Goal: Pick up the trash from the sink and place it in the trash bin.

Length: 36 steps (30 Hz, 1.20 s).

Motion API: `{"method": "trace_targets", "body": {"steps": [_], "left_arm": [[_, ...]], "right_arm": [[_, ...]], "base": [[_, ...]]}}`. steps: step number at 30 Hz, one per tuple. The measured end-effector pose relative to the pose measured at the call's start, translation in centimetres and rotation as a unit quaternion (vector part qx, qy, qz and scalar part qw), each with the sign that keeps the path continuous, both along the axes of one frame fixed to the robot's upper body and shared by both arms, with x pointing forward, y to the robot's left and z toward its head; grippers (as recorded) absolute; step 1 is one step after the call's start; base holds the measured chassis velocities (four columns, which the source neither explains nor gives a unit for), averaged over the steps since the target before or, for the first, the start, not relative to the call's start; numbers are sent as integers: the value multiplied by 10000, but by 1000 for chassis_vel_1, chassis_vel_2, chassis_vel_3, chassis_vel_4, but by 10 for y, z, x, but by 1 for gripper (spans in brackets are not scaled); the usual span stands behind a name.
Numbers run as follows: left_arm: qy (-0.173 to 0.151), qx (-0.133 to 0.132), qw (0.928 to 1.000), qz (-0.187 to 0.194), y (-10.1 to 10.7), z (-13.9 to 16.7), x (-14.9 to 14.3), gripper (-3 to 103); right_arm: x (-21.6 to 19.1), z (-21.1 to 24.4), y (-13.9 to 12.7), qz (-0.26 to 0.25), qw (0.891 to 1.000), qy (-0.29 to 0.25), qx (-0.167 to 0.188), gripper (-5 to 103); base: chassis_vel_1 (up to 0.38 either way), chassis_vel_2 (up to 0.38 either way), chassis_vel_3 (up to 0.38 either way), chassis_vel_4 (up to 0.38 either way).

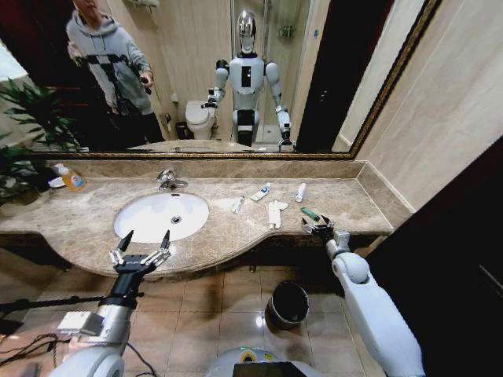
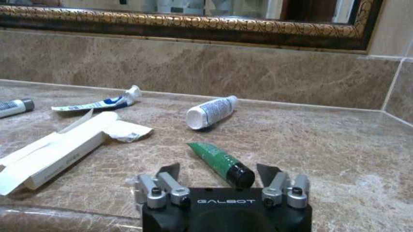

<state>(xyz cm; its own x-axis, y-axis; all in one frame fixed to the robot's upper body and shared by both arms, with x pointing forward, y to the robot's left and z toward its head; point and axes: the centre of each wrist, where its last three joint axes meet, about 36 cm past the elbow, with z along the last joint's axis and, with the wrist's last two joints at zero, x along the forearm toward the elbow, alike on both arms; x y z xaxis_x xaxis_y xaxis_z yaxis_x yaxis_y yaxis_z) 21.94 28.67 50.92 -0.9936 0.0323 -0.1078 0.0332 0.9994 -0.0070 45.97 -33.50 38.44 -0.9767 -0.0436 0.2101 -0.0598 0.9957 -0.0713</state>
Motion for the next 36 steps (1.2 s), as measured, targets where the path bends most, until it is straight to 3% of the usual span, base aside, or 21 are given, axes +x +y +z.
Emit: {"method": "trace_targets", "body": {"steps": [1,3,6,8,10,13,16,29,36], "left_arm": [[0,1,10000,0,0,0,0,100],[0,0,10000,0,0,0,0,100],[0,0,10000,0,0,0,0,100],[0,0,10000,0,0,0,0,100],[0,0,10000,0,0,0,0,100],[0,0,10000,0,0,0,0,100],[0,0,10000,0,0,0,0,100],[0,0,10000,0,0,0,0,100],[0,0,10000,0,0,0,0,100]], "right_arm": [[0,0,0,2,10000,-1,1,75],[1,0,0,3,10000,-2,1,75],[2,0,0,10,10000,-7,3,59],[2,0,0,12,10000,-5,4,59],[2,0,1,18,10000,1,5,42],[2,0,1,19,10000,2,6,37],[1,-1,1,19,10000,6,9,22],[-24,15,-7,-163,9994,-278,104,20],[-102,27,-1,-266,9971,-474,527,20]], "base": [[0,0,0,0],[0,0,0,0],[0,0,0,0],[0,0,0,0],[0,0,0,0],[0,0,0,0],[0,0,0,0],[0,0,0,0],[0,0,0,0]]}}
